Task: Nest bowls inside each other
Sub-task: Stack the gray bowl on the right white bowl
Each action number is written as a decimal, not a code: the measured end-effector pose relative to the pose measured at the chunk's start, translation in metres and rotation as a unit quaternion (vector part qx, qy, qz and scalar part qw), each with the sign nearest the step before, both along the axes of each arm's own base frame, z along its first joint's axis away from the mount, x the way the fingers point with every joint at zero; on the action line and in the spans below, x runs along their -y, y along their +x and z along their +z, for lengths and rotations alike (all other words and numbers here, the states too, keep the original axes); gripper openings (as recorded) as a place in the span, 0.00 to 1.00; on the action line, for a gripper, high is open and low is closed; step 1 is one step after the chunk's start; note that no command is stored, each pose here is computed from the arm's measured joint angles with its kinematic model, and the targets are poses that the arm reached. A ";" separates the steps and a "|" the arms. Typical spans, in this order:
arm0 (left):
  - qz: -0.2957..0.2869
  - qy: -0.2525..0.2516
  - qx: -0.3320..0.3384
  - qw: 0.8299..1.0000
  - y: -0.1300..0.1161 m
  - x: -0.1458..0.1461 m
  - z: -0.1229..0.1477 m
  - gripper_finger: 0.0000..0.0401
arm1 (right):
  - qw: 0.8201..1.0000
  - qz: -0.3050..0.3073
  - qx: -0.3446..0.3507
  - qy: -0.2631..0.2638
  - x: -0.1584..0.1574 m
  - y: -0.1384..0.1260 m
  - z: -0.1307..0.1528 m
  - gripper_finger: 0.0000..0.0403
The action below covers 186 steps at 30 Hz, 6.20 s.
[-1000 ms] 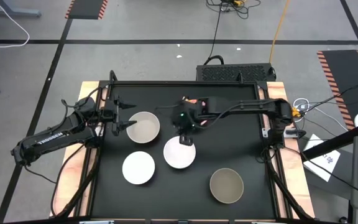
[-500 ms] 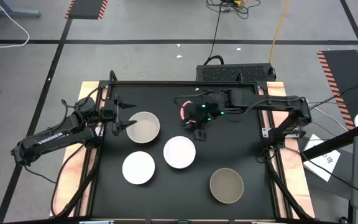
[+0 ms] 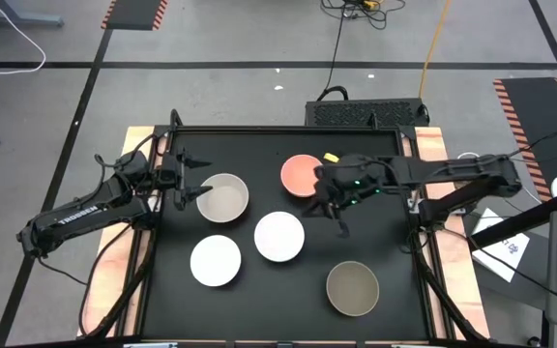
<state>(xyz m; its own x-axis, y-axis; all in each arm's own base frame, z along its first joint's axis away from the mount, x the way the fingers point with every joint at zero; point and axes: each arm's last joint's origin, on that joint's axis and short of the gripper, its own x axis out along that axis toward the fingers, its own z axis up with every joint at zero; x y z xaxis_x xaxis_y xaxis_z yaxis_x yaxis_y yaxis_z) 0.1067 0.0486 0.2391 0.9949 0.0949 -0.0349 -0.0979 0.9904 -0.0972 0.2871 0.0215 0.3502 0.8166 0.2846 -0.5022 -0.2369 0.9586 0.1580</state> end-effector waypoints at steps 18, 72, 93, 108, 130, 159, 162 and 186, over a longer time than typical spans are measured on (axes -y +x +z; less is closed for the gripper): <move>0.001 -0.001 -0.003 1.000 0.000 0.000 -0.001 0.98 | 0.996 0.005 0.085 0.040 -0.002 -0.078 -0.038 0.00; 0.000 0.003 -0.013 1.000 0.000 0.000 -0.003 0.98 | 0.968 -0.162 0.184 0.049 0.018 -0.178 -0.145 0.00; 0.001 0.008 -0.013 1.000 0.000 0.000 -0.003 0.98 | 0.962 -0.146 0.225 0.059 0.017 -0.174 -0.184 0.00; 0.010 0.007 -0.013 1.000 0.000 -0.001 -0.003 0.98 | 0.962 -0.135 0.234 0.025 0.017 -0.174 -0.184 0.00; 0.061 -0.022 -0.004 0.998 -0.001 -0.003 -0.001 0.98 | 0.967 -0.128 0.221 -0.002 0.017 -0.174 -0.188 0.00; 0.215 -0.175 -0.178 0.944 0.010 -0.019 -0.029 0.98 | 0.967 -0.135 0.217 0.020 0.017 -0.174 -0.188 0.00; 0.243 -0.170 -0.223 0.929 0.011 -0.021 -0.022 0.98 | 0.967 -0.136 0.216 0.023 0.017 -0.174 -0.188 0.00; 0.225 -0.259 -0.447 0.826 0.036 -0.034 -0.030 0.98 | 0.969 -0.137 0.204 0.023 0.017 -0.174 -0.190 0.00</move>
<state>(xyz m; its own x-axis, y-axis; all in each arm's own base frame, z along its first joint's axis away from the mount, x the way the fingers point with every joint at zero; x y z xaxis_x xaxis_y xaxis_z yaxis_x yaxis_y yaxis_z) 0.1425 0.0823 0.2090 0.4171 0.1893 -0.8889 -0.7068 0.6824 -0.1863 0.1128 0.0046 0.1599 0.9926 0.0440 -0.1132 -0.0269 0.9886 0.1484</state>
